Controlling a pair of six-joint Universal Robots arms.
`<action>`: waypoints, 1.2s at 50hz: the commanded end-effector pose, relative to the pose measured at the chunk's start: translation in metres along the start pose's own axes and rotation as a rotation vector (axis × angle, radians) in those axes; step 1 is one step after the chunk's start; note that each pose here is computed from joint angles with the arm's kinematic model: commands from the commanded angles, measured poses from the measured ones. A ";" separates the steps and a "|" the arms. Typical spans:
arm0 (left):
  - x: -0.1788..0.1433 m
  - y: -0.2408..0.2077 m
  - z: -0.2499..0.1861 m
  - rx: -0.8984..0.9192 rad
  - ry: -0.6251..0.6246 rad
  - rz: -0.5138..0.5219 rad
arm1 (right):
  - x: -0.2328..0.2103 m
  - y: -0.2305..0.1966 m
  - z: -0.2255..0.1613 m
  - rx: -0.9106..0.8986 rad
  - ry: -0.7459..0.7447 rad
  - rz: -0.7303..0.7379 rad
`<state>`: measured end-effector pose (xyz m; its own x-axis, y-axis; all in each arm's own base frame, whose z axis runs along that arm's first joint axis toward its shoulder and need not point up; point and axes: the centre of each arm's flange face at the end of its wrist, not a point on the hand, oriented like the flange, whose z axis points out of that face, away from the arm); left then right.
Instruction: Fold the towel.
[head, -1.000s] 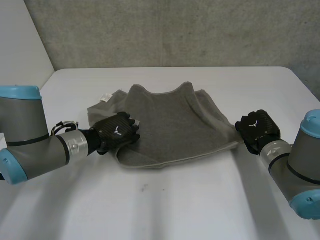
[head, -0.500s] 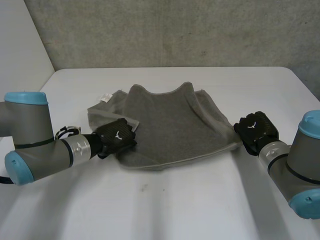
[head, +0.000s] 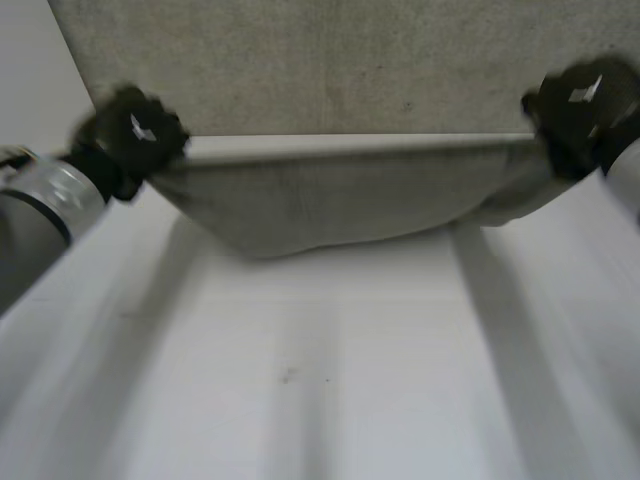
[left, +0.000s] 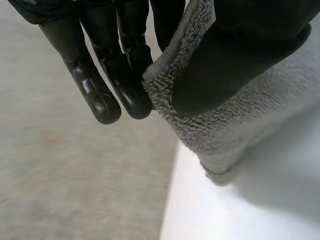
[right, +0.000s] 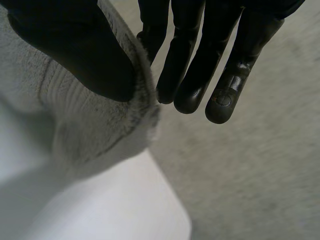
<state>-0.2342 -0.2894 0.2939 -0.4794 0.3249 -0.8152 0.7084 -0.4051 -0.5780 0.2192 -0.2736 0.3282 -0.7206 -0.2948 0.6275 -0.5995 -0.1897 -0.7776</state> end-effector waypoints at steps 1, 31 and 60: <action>-0.065 -0.048 -0.035 0.102 -0.237 -0.309 | 0.046 -0.062 -0.022 0.083 0.058 -0.003; -0.054 0.010 0.093 0.000 -0.290 -0.340 | 0.007 -0.031 0.118 0.168 0.259 -0.038; 0.106 0.094 0.023 -0.284 -0.086 -0.388 | -0.102 0.095 0.054 -0.088 -0.101 -0.026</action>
<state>-0.2418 -0.3408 0.2330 -0.8014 0.2266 -0.5536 0.5065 -0.2352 -0.8295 0.2631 -0.3322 0.2656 -0.7315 -0.2230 0.6443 -0.5705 -0.3173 -0.7575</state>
